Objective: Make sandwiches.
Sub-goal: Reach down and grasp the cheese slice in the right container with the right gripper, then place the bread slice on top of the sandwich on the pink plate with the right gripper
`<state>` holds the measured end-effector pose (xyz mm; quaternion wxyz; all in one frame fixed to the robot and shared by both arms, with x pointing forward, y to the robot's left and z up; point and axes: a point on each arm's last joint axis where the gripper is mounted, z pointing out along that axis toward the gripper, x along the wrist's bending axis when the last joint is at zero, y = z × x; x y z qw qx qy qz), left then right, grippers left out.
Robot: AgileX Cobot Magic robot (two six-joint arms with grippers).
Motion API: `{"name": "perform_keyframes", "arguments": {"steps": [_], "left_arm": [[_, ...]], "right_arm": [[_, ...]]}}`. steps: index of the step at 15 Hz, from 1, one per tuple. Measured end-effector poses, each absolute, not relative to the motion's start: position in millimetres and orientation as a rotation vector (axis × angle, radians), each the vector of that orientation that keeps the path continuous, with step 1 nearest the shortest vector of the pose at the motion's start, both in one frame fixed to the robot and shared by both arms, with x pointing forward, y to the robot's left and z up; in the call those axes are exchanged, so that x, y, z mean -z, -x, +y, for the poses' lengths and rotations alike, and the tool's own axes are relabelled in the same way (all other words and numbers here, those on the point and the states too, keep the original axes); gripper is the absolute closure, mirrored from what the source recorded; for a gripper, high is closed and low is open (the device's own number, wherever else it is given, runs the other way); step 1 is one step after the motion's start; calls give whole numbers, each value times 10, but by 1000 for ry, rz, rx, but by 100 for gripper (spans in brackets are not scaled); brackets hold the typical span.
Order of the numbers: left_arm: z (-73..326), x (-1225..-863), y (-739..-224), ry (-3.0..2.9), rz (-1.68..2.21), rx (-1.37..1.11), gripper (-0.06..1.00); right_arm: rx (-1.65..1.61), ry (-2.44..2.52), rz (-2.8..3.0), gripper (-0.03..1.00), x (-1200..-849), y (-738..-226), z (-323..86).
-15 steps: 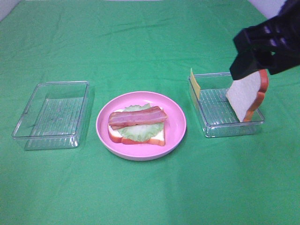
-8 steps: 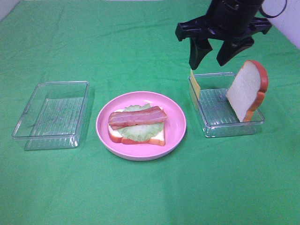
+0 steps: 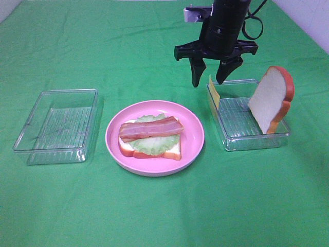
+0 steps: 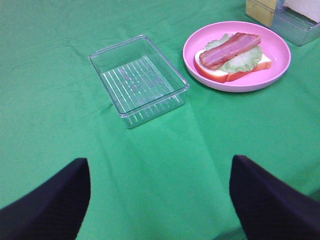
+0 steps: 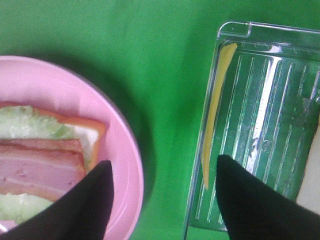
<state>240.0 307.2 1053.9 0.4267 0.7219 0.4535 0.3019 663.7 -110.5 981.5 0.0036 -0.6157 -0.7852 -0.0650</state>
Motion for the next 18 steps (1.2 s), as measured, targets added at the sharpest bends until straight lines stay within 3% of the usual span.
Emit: {"name": "perform_keyframes", "arguments": {"steps": [3, 10, 14, 18], "left_arm": [[3072, -10539, -2400, -1804, 1133, -755, 21], [3072, -10539, -2400, -1804, 1133, -755, 21], [3072, -10539, -2400, -1804, 1133, -755, 21], [3072, -10538, -2400, -1805, 1134, -754, 21]], "right_arm": [[153, 1951, -2430, 40, -9620, -6726, -1181], [131, 1940, -2433, 97, -9544, -6764, -1248], [120, 1942, -2450, 97, -9567, -6763, -1264], [210, 1956, -2487, 97, -9965, -6693, -1299]]}}
